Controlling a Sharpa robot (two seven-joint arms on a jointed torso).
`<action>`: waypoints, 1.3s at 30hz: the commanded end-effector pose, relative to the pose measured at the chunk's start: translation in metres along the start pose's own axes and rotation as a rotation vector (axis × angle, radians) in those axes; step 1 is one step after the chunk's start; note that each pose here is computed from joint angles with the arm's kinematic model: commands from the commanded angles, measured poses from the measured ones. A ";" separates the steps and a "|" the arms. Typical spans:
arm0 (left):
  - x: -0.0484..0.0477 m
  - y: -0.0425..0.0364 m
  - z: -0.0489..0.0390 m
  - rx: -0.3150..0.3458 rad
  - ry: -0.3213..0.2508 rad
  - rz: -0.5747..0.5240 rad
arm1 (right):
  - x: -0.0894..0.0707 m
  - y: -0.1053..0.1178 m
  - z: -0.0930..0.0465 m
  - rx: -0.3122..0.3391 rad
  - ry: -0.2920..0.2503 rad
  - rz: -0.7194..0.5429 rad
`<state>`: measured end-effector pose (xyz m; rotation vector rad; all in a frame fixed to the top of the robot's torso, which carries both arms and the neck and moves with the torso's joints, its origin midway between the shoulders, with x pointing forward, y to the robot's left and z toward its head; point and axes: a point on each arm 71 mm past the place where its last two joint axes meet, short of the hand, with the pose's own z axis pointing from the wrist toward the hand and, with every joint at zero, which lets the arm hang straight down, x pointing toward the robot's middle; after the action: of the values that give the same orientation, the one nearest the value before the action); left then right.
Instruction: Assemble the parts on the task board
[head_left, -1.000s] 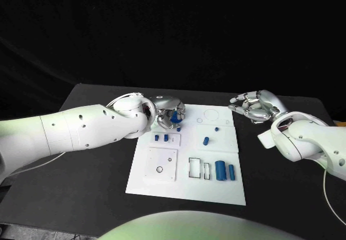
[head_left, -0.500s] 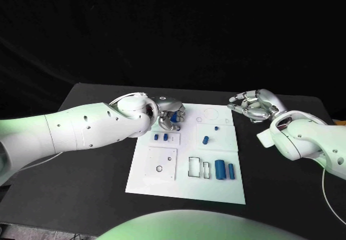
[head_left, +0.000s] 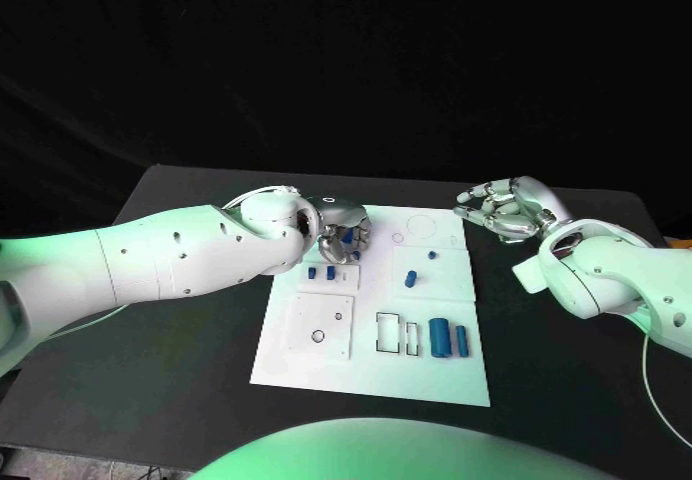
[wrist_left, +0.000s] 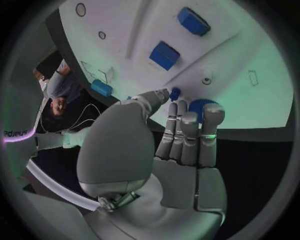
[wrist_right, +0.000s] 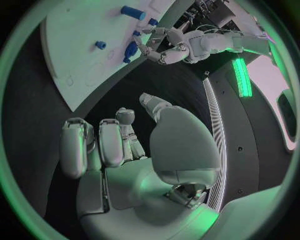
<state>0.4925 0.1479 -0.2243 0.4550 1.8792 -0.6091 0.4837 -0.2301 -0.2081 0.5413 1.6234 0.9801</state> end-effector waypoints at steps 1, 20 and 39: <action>0.0030 -0.0014 0.0021 -0.002 0.030 0.008 | 0.002 0.001 0.000 -0.007 0.013 -0.005; 0.0086 0.0025 0.0056 -0.009 0.036 -0.002 | 0.002 0.001 0.000 -0.005 0.015 -0.005; 0.0049 0.0015 0.0045 0.034 -0.022 -0.048 | 0.002 0.000 0.000 -0.003 0.018 -0.005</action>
<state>0.4959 0.1489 -0.2329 0.4383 1.8915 -0.6249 0.4836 -0.2298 -0.2082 0.5411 1.6263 0.9797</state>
